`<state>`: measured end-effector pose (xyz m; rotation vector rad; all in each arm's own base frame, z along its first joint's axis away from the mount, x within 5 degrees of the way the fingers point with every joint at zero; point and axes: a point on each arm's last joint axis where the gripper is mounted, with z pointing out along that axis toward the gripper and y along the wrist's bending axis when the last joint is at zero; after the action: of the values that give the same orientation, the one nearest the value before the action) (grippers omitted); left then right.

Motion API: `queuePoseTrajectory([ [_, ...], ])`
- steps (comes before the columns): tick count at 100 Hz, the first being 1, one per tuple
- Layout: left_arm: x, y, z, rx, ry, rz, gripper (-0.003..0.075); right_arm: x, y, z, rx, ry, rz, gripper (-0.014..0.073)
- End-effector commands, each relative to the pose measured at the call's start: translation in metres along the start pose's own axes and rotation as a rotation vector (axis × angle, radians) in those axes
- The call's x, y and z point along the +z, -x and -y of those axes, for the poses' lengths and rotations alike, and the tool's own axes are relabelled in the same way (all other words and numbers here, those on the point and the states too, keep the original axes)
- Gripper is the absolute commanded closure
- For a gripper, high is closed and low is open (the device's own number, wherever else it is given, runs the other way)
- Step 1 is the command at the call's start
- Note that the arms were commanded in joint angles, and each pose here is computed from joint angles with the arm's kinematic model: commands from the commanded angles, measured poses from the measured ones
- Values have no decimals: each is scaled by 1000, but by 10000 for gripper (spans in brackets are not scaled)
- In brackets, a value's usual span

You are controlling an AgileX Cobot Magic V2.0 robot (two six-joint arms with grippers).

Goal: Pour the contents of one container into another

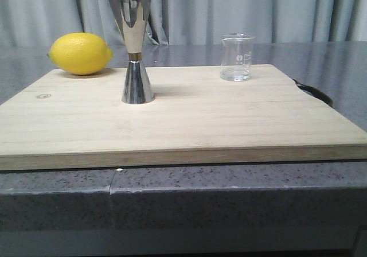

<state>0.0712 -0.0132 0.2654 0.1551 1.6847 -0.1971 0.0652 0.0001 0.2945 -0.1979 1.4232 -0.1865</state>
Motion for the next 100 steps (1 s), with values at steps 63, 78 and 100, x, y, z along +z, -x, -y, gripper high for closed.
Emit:
queuePoseTrajectory([
  [63,-5,-34,-4,28,64,326,739,0,10,0,-4,17,41,660],
  [78,-6,-46,-4,34,69,285,739,0,10,0,-4,17,41,660],
  [100,-12,-48,-3,15,62,305,739,0,10,0,-4,17,41,660],
])
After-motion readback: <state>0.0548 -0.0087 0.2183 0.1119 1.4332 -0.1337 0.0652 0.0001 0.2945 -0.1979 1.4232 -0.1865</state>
